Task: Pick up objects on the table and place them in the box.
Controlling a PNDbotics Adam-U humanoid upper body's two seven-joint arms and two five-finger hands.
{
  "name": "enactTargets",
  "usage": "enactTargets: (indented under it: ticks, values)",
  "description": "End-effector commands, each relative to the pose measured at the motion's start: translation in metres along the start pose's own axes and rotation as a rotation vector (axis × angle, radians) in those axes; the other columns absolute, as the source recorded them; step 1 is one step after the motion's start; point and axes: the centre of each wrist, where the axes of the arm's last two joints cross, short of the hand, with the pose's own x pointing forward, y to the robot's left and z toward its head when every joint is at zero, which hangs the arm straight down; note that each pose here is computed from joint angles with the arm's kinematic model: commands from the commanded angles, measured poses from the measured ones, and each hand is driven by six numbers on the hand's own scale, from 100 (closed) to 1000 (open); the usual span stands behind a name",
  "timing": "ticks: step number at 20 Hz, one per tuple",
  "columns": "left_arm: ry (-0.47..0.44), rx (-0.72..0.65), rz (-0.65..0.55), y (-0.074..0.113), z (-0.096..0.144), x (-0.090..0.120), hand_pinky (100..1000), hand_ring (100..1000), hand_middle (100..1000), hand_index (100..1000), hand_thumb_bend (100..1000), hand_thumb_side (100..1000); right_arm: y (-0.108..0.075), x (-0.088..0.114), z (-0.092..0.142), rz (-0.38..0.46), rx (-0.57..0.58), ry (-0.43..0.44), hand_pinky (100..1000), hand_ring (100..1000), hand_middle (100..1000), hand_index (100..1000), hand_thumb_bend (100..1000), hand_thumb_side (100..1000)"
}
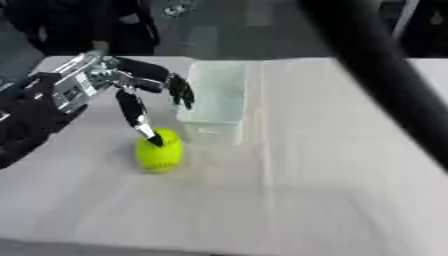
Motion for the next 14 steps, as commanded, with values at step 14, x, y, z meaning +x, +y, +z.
enactTargets:
  ticks: [14]
  values:
    - [-0.212,-0.405,-0.262,-0.002,0.015,0.02,622,457,566,706,503,567,-0.003,0.008,-0.006,0.031,0.04,-0.007,183,480,547,804,100,1000]
